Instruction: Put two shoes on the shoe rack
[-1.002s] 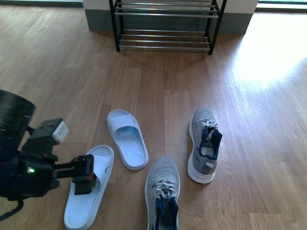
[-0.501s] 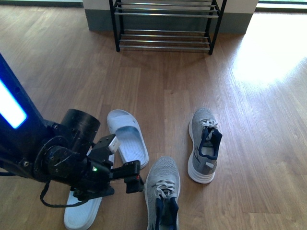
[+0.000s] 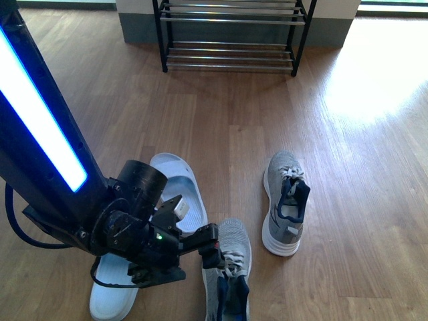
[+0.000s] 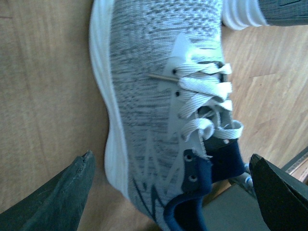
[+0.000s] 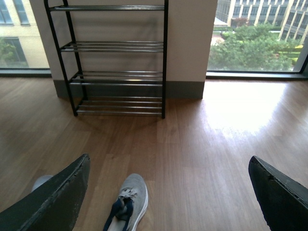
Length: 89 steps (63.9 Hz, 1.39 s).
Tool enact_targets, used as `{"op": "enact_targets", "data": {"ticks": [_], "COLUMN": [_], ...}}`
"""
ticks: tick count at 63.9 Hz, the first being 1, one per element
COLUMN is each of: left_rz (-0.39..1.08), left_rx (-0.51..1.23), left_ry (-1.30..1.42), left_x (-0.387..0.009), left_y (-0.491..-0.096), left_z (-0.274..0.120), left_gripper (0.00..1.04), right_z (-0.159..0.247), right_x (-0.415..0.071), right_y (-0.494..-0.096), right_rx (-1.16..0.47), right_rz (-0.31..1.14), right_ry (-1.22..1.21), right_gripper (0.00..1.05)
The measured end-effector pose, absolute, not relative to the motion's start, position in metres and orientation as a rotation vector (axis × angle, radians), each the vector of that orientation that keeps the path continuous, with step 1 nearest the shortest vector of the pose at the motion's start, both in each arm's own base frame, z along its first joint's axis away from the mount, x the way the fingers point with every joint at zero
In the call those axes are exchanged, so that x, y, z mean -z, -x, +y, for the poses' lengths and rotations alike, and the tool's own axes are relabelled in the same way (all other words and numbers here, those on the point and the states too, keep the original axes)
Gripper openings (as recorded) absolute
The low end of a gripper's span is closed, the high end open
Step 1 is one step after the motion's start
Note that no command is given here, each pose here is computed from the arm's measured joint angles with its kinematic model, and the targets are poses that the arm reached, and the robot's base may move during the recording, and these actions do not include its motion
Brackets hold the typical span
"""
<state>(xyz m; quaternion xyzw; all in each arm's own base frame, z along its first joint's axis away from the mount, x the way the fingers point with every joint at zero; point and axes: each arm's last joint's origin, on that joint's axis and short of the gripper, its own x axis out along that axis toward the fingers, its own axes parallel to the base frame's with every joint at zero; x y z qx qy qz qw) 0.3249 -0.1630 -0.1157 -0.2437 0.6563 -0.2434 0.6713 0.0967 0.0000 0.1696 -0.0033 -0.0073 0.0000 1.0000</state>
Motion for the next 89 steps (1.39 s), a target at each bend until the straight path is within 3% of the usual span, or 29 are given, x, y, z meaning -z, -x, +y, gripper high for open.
{"op": "enact_targets", "data": {"ticks": [10,50,89], "left_rz": [1.466,1.645,1.656], "left_rx": [0.634,0.500,0.624], "left_ry": [0.598,0.523,0.480], "left_x": [0.112,0.145,0.161], "left_y": [-0.322,-0.309,-0.324], "left_z": [-0.180,-0.178,-0.206], "left_gripper": [0.95,0.95,0.95], "right_z": [0.000,0.000,0.000], "right_x": [-0.170,-0.170,-0.170], "right_y": [-0.097,-0.097,-0.097], "right_rx": [0.000,0.000,0.000], "right_rz": [-0.015,-0.015,-0.015], "right_ry": [0.007,0.007,0.007], "right_gripper": [0.96,0.96,0.96]}}
